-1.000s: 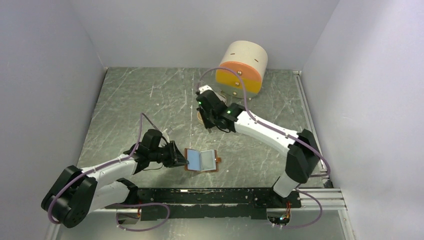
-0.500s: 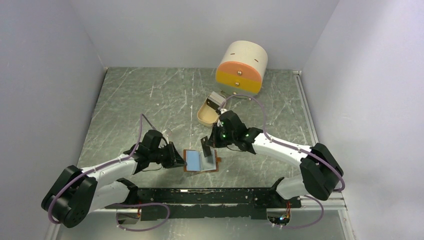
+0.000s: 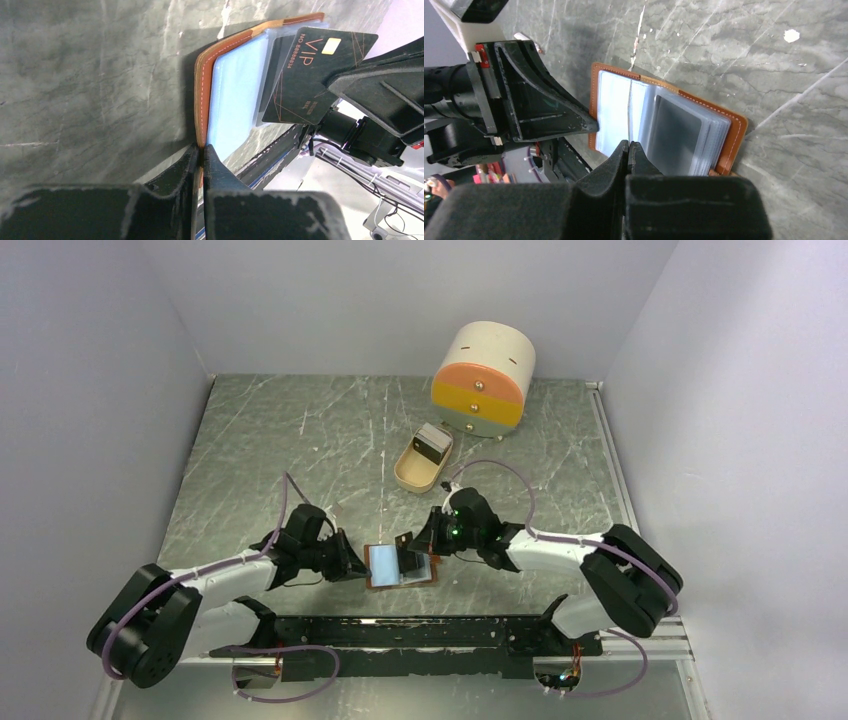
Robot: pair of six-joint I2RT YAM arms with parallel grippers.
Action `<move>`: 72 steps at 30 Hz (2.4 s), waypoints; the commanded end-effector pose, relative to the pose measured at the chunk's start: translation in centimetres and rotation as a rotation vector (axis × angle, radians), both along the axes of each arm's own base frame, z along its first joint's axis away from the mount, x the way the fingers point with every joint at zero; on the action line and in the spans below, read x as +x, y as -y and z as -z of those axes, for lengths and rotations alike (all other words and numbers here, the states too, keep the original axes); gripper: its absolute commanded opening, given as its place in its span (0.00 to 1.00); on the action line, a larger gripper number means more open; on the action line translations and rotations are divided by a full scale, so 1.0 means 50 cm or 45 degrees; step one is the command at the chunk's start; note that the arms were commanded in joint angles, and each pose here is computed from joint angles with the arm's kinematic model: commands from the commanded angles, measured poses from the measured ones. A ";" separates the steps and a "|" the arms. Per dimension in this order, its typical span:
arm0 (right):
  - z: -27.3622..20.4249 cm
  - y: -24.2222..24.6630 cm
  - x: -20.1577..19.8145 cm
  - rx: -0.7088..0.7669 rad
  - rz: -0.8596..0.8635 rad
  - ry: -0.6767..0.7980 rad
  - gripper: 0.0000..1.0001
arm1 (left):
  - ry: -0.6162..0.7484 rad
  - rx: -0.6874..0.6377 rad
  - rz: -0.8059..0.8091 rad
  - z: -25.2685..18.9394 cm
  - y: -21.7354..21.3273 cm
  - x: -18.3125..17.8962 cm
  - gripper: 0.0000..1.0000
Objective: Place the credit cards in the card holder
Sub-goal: Insert the credit card into the card holder.
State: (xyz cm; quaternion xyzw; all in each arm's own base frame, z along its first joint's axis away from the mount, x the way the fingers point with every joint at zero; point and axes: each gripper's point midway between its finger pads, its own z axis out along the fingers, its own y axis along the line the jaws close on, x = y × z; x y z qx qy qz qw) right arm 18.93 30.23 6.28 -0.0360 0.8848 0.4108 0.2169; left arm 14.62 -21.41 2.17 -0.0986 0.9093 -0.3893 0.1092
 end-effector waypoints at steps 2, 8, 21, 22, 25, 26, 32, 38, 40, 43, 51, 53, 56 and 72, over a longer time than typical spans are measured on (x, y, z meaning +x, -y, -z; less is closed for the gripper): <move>0.015 -0.018 0.004 0.095 0.015 -0.019 0.00 | -0.010 0.012 -0.013 0.018 -0.006 -0.008 0.09; 0.044 -0.015 -0.009 0.110 0.019 -0.064 0.00 | -0.003 0.015 -0.015 0.017 -0.006 -0.004 0.09; 0.030 -0.024 -0.034 0.238 0.014 -0.152 0.00 | -0.013 0.012 -0.012 0.021 -0.004 -0.005 0.09; 0.027 -0.025 -0.034 0.247 0.015 -0.154 0.00 | -0.014 0.012 -0.012 0.021 -0.004 -0.005 0.09; 0.027 -0.027 -0.035 0.263 0.020 -0.172 0.00 | -0.015 0.008 -0.013 0.021 -0.003 -0.004 0.09; 0.030 -0.028 -0.038 0.264 0.016 -0.180 0.00 | -0.012 0.007 -0.013 0.020 -0.003 -0.004 0.09; 0.052 -0.023 -0.043 0.258 0.032 -0.212 0.00 | -0.010 0.002 -0.012 0.018 -0.002 -0.004 0.09; 0.066 -0.017 -0.034 0.210 0.059 -0.196 0.20 | -0.011 -0.002 -0.011 0.016 -0.002 -0.004 0.09; 0.082 -0.005 -0.034 0.131 0.069 -0.197 0.25 | -0.009 -0.002 -0.011 0.016 -0.002 -0.004 0.09; 0.099 0.019 -0.029 -0.018 0.079 -0.176 0.29 | -0.007 -0.015 -0.008 0.012 0.001 -0.004 0.09; 0.109 0.050 -0.034 -0.174 0.056 -0.146 0.38 | -0.001 -0.040 -0.003 0.004 0.007 -0.002 0.09; 0.102 0.044 -0.038 -0.159 0.043 -0.140 0.38 | 0.000 -0.041 -0.005 0.004 0.007 -0.001 0.09; 0.099 0.031 -0.044 -0.143 0.023 -0.144 0.38 | -0.002 -0.049 -0.004 0.003 0.009 -0.002 0.09; 0.083 -0.044 -0.069 -0.020 -0.070 -0.173 0.38 | 0.005 -0.098 0.007 -0.011 0.020 0.000 0.09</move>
